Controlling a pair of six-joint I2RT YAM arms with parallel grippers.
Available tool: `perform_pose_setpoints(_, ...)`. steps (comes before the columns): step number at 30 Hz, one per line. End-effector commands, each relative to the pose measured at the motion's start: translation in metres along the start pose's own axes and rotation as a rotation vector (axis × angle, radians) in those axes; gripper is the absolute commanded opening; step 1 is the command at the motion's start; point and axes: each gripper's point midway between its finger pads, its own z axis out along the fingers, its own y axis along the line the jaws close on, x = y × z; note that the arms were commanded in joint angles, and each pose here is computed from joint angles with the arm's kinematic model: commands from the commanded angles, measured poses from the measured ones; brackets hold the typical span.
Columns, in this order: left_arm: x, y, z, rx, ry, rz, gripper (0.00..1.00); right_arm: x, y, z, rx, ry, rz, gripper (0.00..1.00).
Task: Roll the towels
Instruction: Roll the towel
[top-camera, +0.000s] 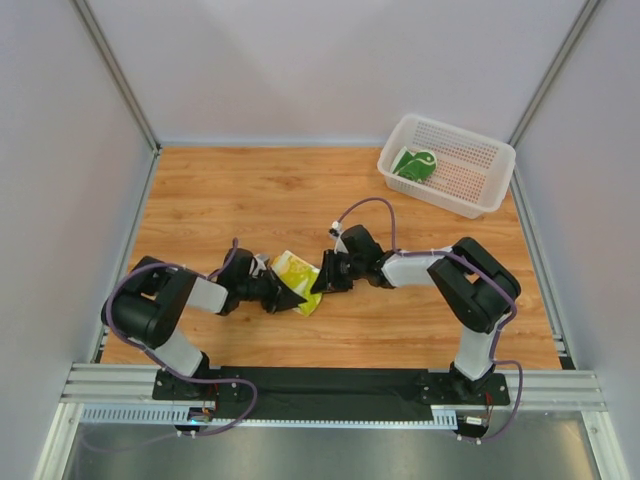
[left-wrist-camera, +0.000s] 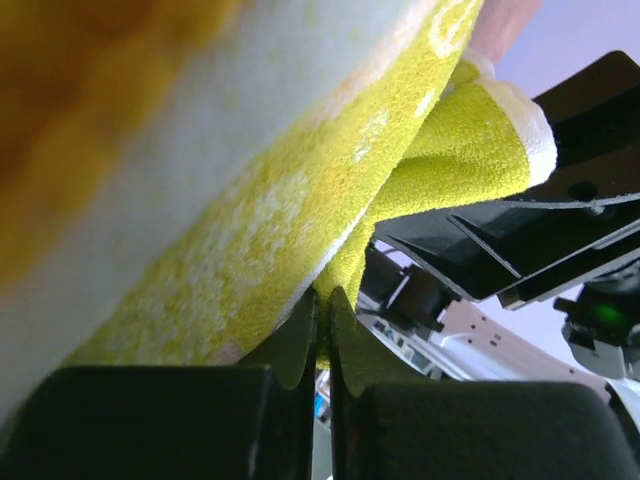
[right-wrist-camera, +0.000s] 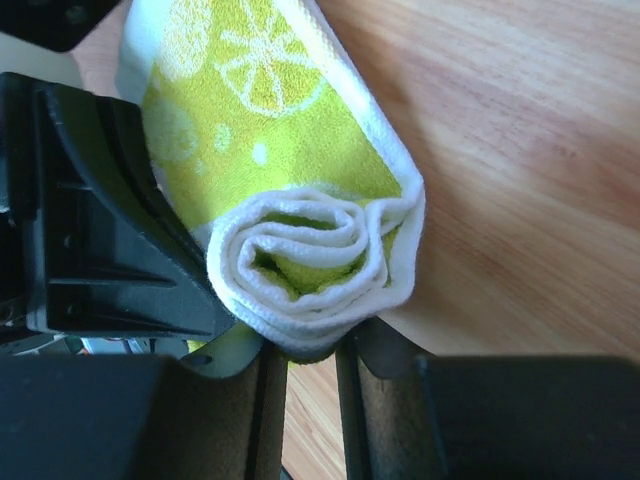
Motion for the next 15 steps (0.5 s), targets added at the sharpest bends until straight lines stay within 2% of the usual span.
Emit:
perform_pose_setpoints(1,0.017,0.015,-0.015,-0.120,0.024,-0.038,0.05,-0.006,-0.035,0.000,0.190,-0.034,-0.003,0.22)
perform_pose_setpoints(2,0.017,0.015,-0.017,-0.141,0.012,-0.021,0.06,-0.008,-0.037,-0.002,0.218,-0.031,0.000,0.22)
perform_pose_setpoints(3,0.009,0.003,-0.021,-0.138,-0.032,0.077,0.06,-0.008,-0.036,-0.006,0.229,-0.029,-0.004,0.21)
perform_pose_setpoints(4,0.014,0.014,-0.029,-0.219,-0.029,0.052,0.06,-0.005,-0.038,-0.009,0.250,-0.013,0.004,0.21)
perform_pose_setpoints(5,0.009,0.004,-0.032,-0.234,-0.055,0.101,0.07,-0.006,-0.037,-0.011,0.260,-0.016,0.004,0.21)
perform_pose_setpoints(6,-0.001,0.004,-0.040,-0.276,-0.125,0.181,0.08,-0.004,-0.038,-0.015,0.279,-0.005,0.005,0.21)
perform_pose_setpoints(7,0.002,0.014,-0.049,-0.356,-0.135,0.178,0.08,-0.005,-0.037,-0.017,0.286,-0.004,0.002,0.21)
perform_pose_setpoints(11,-0.014,0.002,-0.074,-0.492,-0.304,0.357,0.13,-0.002,-0.030,-0.022,0.324,0.011,-0.021,0.21)
perform_pose_setpoints(15,-0.013,-0.008,-0.090,-0.600,-0.378,0.523,0.14,-0.004,-0.020,-0.025,0.343,0.018,-0.036,0.21)
